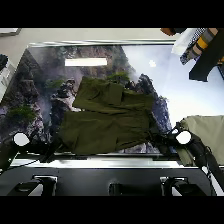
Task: Fold the clothes and pants, and hang the long-sleeved shirts on hangers.
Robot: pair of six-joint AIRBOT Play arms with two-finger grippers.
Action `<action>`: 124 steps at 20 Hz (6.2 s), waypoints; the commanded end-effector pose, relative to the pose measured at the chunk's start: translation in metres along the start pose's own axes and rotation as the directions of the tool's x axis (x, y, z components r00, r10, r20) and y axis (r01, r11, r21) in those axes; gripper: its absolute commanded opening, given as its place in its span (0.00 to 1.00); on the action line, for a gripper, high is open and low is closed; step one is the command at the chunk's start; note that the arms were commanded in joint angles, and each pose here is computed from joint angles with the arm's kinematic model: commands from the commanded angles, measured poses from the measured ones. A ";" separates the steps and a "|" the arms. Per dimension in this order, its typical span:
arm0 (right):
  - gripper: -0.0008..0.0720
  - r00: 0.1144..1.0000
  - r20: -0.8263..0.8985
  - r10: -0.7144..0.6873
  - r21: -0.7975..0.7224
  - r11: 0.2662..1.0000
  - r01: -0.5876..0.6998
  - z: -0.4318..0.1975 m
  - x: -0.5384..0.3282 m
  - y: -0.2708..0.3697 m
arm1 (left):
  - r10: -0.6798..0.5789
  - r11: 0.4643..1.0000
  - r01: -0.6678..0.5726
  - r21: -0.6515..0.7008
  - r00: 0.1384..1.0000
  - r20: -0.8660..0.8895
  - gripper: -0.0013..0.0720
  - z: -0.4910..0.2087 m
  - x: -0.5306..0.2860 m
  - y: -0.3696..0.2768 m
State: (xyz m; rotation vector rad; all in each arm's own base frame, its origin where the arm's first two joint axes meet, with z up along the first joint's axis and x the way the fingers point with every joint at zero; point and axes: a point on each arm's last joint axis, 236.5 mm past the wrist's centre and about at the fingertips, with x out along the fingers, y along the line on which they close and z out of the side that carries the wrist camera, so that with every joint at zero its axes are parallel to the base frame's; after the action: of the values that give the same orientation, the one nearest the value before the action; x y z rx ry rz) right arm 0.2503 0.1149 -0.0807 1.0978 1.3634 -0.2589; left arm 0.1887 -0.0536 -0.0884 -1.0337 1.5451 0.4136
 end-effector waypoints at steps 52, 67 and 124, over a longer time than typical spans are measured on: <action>0.06 0.966 0.260 -0.006 0.375 0.922 -0.095 0.057 -0.086 0.060 | -0.403 0.777 0.414 0.474 0.906 -0.130 0.04 0.103 -0.048 -0.343; 0.05 0.880 0.473 0.050 0.574 0.740 -0.350 0.158 -0.115 0.046 | -0.512 0.827 0.489 0.277 0.859 0.012 0.04 0.152 -0.024 -0.371; 0.75 0.896 0.409 0.171 0.154 0.955 -0.252 0.081 -0.171 0.059 | -0.327 0.934 0.324 0.154 0.945 0.000 0.03 0.104 0.000 -0.212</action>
State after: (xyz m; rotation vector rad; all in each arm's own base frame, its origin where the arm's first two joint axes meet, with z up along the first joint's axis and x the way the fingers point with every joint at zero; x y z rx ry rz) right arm 0.2989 0.0051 0.0789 1.2750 0.8530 -0.4746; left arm 0.4445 -0.1299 -0.0652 -1.2204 1.2838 0.0384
